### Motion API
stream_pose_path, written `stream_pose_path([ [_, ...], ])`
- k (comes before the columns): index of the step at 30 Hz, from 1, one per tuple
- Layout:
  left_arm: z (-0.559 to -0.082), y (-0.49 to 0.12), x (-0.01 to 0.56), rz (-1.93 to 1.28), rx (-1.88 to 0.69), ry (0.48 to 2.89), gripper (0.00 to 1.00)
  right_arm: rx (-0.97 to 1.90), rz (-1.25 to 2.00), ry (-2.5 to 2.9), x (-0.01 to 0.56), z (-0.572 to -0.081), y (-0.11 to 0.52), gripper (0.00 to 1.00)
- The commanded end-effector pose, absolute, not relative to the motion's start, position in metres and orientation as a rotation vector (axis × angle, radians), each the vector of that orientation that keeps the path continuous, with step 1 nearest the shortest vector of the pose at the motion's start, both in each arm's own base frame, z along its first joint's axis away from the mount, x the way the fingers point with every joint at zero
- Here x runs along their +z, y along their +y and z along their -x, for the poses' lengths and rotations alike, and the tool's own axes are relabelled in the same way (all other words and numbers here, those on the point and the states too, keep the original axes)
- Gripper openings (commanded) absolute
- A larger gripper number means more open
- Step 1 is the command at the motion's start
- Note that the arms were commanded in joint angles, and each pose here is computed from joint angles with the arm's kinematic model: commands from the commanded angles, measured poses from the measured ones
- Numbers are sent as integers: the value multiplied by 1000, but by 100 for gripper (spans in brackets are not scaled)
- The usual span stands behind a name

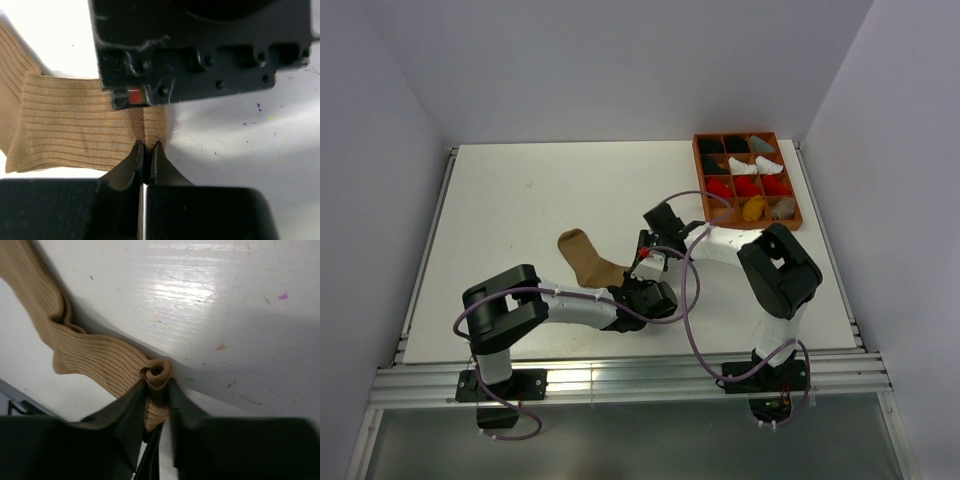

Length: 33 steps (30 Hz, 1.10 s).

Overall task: Roll the socks
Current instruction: Roll the sock at the center of the board.

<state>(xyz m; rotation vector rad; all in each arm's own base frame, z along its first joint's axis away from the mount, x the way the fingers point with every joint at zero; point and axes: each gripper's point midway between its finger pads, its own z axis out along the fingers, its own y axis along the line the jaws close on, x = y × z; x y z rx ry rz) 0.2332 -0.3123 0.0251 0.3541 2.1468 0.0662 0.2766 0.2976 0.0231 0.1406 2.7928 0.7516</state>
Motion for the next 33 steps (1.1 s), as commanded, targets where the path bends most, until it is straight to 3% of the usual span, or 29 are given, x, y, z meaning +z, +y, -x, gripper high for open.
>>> stream_pose_path([
  [1, -221, -308, 14, -355, -29, 2262, 1, 896, -160, 2703, 38, -278, 306, 36],
  [4, -225, -306, 23, -276, -172, 2294, 0, 1011, -208, 2576, 56, -285, 306, 51],
  [8, -220, -316, 37, -197, -495, 2362, 1, 1094, -262, 2416, 79, -291, 296, 62],
  [18, -227, -305, 45, 75, -969, 2414, 1, 1225, -267, 2329, 72, -280, 294, 59],
  [33, -234, -288, 40, 379, -1247, 2405, 1, 1311, -273, 2396, 33, -267, 307, 56],
])
